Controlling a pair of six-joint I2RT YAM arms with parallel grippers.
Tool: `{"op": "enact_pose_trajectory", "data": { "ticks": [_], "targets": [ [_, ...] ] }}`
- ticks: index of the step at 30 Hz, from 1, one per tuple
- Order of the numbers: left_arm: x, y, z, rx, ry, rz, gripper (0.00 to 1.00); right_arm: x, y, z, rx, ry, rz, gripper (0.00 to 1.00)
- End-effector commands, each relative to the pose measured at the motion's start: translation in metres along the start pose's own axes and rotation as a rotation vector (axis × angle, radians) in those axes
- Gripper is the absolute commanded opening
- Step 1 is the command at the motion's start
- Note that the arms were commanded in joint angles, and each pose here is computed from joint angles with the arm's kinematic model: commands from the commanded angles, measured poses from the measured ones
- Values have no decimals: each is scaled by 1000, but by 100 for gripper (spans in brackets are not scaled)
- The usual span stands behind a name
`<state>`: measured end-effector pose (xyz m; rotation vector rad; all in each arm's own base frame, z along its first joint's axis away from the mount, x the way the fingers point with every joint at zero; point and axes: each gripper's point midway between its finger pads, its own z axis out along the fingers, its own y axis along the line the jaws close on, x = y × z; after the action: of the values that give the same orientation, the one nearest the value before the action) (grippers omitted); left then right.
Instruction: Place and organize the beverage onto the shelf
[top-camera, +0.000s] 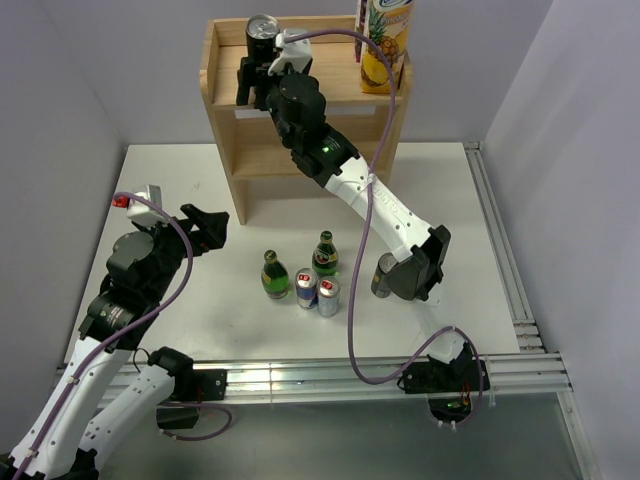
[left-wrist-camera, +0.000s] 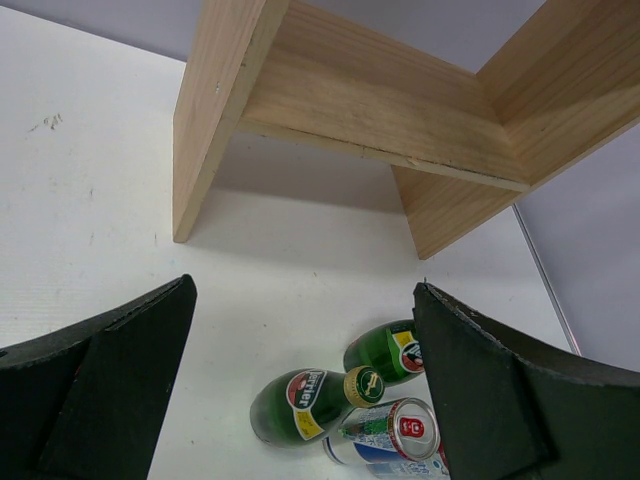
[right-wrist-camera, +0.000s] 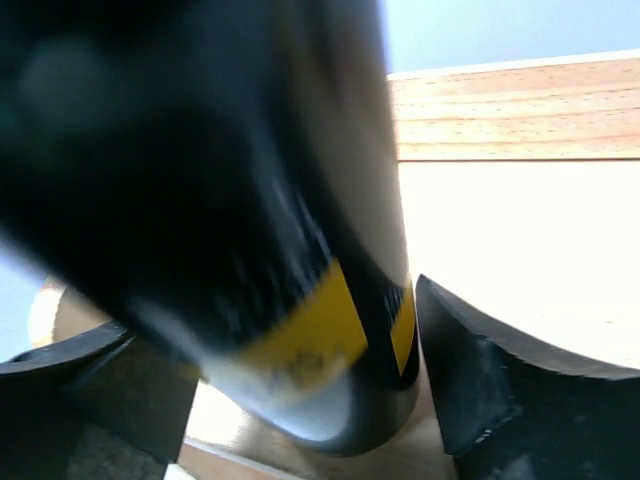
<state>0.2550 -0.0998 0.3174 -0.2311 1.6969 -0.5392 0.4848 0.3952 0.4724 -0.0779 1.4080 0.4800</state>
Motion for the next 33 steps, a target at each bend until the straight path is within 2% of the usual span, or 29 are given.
{"op": "enact_pose_trajectory", "data": {
  "ticks": [1, 3, 19, 22, 23, 30, 32, 33],
  "targets": [
    [-7, -2, -3, 7, -26, 4, 97, 70, 16, 3, -32, 147, 4, 88],
    [-7, -2, -3, 7, -26, 4, 97, 72, 14, 4, -24, 149, 0, 91],
    [-7, -1, -3, 1, -25, 4, 97, 85, 6, 0, 6, 181, -23, 92],
    [-7, -1, -2, 2, -25, 3, 97, 86, 3, -6, 13, 193, -31, 95],
    [-7, -1, -2, 2, -25, 3, 97, 78, 3, -9, 15, 183, -33, 99],
    [-6, 0, -2, -3, -24, 5, 97, 81, -3, -28, 40, 218, -70, 100],
    [-7, 0, -2, -5, -27, 5, 97, 70, -4, -35, 42, 198, -67, 100],
    [-7, 0, -2, -5, -27, 5, 97, 79, -5, -39, 51, 215, -78, 100]
  ]
}}
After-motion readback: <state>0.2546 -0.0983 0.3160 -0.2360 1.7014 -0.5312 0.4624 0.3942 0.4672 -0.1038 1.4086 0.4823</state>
